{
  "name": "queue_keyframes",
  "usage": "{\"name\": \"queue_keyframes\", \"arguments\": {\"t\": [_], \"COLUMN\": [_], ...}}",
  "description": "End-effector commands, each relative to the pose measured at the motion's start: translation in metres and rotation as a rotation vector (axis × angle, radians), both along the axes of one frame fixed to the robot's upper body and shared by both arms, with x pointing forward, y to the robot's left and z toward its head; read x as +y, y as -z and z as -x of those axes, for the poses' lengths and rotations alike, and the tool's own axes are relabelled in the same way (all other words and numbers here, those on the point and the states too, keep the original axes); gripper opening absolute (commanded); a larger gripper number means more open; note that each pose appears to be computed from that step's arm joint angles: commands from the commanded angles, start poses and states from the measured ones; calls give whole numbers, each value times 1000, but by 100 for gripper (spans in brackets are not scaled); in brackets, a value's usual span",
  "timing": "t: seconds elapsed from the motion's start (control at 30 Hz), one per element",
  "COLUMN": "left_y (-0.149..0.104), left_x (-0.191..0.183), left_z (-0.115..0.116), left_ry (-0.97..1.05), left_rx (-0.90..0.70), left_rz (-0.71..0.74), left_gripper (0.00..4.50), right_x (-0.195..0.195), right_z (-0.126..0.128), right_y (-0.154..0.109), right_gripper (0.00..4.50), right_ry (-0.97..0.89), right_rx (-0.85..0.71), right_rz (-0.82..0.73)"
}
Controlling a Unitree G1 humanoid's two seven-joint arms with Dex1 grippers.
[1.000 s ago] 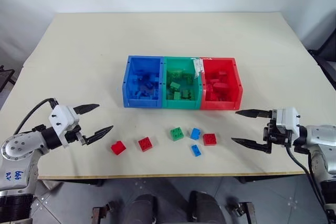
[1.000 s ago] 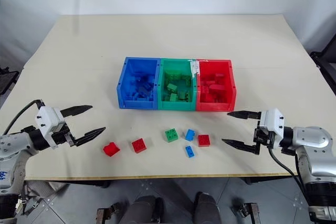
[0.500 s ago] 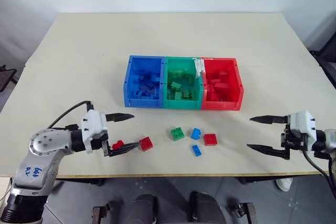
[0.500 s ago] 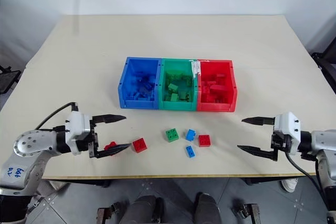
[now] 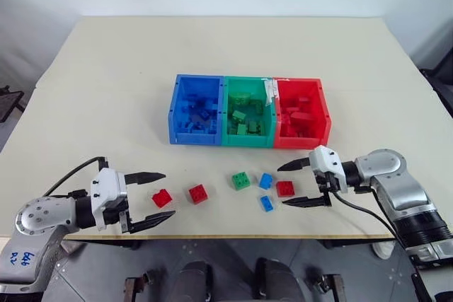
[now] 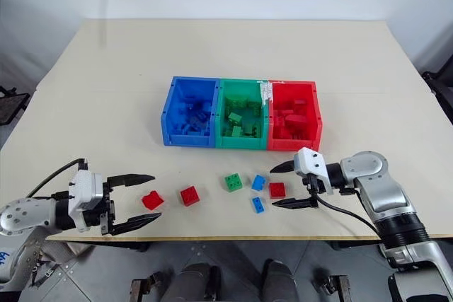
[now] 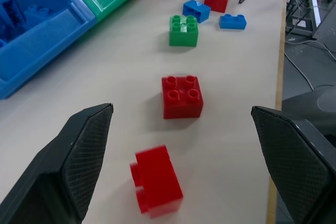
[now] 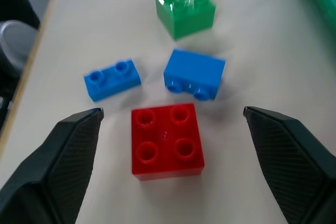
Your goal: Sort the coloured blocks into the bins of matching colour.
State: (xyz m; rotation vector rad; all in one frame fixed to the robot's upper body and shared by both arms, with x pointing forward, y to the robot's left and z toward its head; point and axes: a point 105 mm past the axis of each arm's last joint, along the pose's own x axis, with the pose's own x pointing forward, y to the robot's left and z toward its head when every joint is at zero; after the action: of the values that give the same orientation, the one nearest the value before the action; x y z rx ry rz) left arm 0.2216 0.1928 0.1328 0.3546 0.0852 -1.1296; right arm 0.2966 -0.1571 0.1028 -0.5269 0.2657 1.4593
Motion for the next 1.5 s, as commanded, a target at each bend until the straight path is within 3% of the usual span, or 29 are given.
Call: {"name": "queue_keyframes", "arguments": {"t": [0.03, 0.17, 0.2, 0.4, 0.53, 0.63, 0.77, 0.97, 1.07, 1.2, 1.33, 1.5], "left_y": [-13, -13, -15, -36, -48, -45, -46, -45, -41, -33, -21, -12], "left_x": [-3, -4, -6, -11, -7, -6, -7, -9, -13, -21, -31, -43], "left_z": [6, 6, 4, -7, -21, -23, -23, -22, -23, -25, -29, -28], "left_ry": [13, 8, -5, -92, -174, -191, -185, -166, -133, -68, -1, 77], "left_rx": [-66, -65, -63, -109, -178, -174, -177, -170, -157, -126, -109, -98], "left_rz": [5, 12, 42, 179, 194, 180, 185, 187, 162, 137, 92, 72], "left_gripper": [450, 450, 450, 450, 450, 450, 450, 450, 450, 450, 450, 450], "right_x": [-5, -8, -8, -17, -39, -45, -46, -48, -54, -66, -90, -104], "right_z": [-3, -4, -4, -17, -73, -97, -108, -107, -87, -45, -12, 12], "right_y": [-3, -4, -19, -70, -122, -127, -116, -123, -134, -123, -86, -61], "right_gripper": [326, 184, 149, 148, 148, 148, 148, 357, 446, 446, 446, 446], "right_ry": [-8, -13, 1, 123, 447, 551, 573, 554, 460, 323, 292, 271], "right_rx": [-29, -41, -39, -84, -203, -269, -263, -309, -339, -297, -245, -203], "right_rz": [10, 13, -70, -293, -441, -405, -339, -391, -450, -407, -187, -85]}}
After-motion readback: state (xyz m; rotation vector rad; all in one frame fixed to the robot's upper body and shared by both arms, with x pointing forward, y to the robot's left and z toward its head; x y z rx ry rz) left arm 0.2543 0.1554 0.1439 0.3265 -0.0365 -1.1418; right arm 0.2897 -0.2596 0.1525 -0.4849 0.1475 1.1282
